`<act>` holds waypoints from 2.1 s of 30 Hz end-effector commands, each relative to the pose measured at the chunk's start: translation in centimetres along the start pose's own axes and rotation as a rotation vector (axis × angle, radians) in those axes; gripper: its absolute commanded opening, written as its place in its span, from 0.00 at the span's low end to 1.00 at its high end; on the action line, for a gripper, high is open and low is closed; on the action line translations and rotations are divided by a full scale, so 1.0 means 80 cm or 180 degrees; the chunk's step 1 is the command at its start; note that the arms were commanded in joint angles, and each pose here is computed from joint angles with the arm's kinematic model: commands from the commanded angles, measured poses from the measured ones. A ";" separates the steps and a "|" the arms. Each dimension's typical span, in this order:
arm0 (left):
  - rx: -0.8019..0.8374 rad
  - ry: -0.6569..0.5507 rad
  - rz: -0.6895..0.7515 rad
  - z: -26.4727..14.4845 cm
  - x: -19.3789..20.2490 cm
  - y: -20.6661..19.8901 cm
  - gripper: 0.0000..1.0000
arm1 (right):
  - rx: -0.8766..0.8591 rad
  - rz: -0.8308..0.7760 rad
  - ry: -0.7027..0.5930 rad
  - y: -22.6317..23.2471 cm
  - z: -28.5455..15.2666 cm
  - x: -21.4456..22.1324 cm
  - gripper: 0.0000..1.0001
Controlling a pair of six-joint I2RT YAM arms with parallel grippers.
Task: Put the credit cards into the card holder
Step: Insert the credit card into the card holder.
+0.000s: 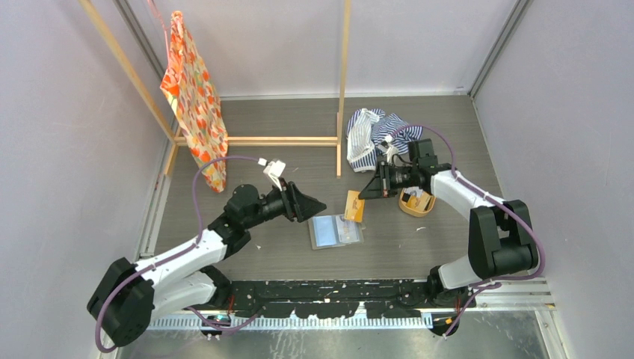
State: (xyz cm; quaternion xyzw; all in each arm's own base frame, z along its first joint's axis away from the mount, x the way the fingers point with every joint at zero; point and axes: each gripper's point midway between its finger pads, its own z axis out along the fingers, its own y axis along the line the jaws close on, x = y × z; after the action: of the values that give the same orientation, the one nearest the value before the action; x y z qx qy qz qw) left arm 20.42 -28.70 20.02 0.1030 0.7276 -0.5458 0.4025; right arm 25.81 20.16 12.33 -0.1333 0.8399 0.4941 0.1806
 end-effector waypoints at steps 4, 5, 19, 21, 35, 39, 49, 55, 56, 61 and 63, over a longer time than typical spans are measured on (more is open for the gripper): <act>-0.0478 0.0109 -0.0584 -0.014 0.044 0.049 0.45 | 0.0099 -0.0208 -0.0181 0.000 0.052 -0.017 0.01; -0.0506 0.0115 -0.0620 -0.014 0.049 0.052 0.43 | 0.0105 -0.0173 -0.0147 -0.003 0.055 -0.011 0.01; -0.0746 0.0393 -0.0587 0.027 0.105 0.076 0.16 | 0.0205 0.0042 -0.0117 -0.021 0.060 0.007 0.01; -0.0822 0.0445 -0.0597 0.030 0.114 0.085 0.14 | 0.0222 0.0070 -0.0103 -0.022 0.060 0.011 0.01; -0.1277 0.0568 -0.0531 0.007 0.143 0.130 0.11 | 0.0375 0.0388 0.0118 -0.048 0.063 0.050 0.01; -0.1288 0.0603 -0.0537 0.008 0.148 0.134 0.11 | 0.0366 0.0460 0.0183 -0.053 0.068 0.059 0.01; -0.1558 0.0766 -0.0568 -0.013 0.176 0.160 0.08 | 0.0109 0.0561 0.0206 -0.044 0.081 0.059 0.01; -0.1661 0.0808 -0.0584 -0.024 0.186 0.170 0.07 | 0.0202 0.0527 0.0228 -0.049 0.086 0.062 0.01; -0.1665 0.0808 -0.0584 -0.024 0.186 0.171 0.07 | 0.0222 0.0530 0.0233 -0.050 0.087 0.062 0.01; -0.1653 0.0808 -0.0578 -0.024 0.186 0.169 0.06 | 0.0246 0.0529 0.0299 -0.050 0.095 0.069 0.01; -0.1657 0.0800 -0.0577 -0.024 0.185 0.170 0.06 | 0.0216 0.0521 0.0355 -0.047 0.098 0.074 0.01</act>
State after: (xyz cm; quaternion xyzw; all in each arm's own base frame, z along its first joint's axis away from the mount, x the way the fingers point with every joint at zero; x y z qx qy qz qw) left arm 18.59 -27.90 2.70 -0.0016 0.8708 -0.4017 0.2836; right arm 23.01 24.25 3.36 -0.0695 0.8749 0.4713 0.0872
